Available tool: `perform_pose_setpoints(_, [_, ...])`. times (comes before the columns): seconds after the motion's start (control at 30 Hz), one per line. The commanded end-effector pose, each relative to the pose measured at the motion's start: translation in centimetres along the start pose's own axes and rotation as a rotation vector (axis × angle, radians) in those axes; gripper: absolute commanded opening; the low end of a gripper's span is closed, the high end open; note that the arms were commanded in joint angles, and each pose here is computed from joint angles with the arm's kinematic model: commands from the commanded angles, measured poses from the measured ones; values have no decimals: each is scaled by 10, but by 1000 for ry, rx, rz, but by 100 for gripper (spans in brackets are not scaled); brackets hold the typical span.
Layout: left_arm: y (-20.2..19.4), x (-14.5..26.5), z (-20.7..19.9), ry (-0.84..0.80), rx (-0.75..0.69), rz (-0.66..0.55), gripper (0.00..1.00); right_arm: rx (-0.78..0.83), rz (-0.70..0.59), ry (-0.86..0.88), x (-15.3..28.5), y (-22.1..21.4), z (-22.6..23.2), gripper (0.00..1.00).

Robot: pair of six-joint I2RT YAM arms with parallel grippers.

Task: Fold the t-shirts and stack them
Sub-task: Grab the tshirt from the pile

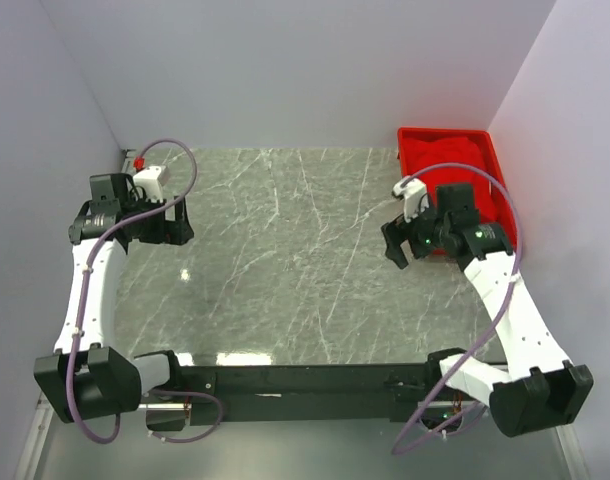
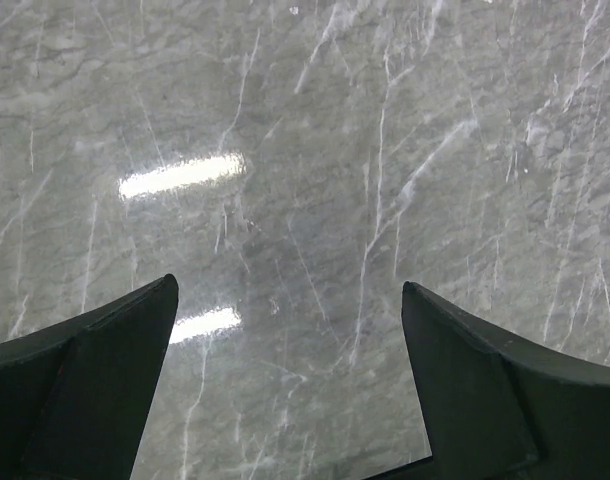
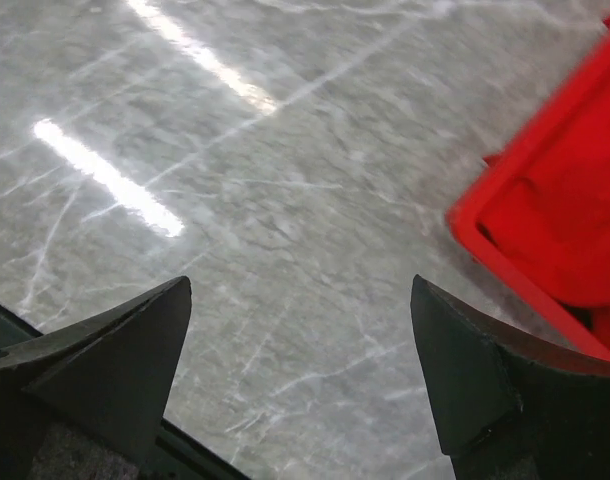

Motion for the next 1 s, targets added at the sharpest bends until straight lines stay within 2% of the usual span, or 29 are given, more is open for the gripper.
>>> perform_pose_setpoints(0.0, [28, 3, -3, -8, -37, -58, 99, -74, -13, -124, 15, 16, -42, 96])
perform_pose_setpoints(0.17, [45, -1, -12, -66, -18, -49, 100, -329, 103, -253, 31, -13, -116, 96])
perform_pose_setpoints(0.3, [51, -4, -11, -65, -15, -58, 99, -518, 185, -481, 53, -40, -173, 96])
perform_pose_setpoints(0.4, [52, -5, -9, -59, -11, -54, 99, -654, 271, -611, 60, -68, -201, 96])
perform_pose_setpoints(0.5, [51, -9, -8, -60, -4, -30, 99, -685, 296, -702, 61, -80, -217, 96])
perform_pose_setpoints(0.63, [57, -12, -7, -60, -2, -15, 99, -766, 274, -673, 49, -85, -227, 96])
perform_pose_setpoints(0.73, [65, -14, -7, -66, 3, -15, 99, -806, 260, -586, 31, -86, -235, 96])
perform_pose_setpoints(0.97, [68, -16, -8, -68, 20, -16, 99, -815, 213, -521, 9, -75, -262, 96])
Point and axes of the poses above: each gripper's point midway between its finger pads, its own x axis back along the fingers, its own z axis along the line the jaws close on, y = z × x, the point moved 1 cm from there along x, back along the fingers, and after that the axes turned 10 degrees about x, right-handed, at the moved point
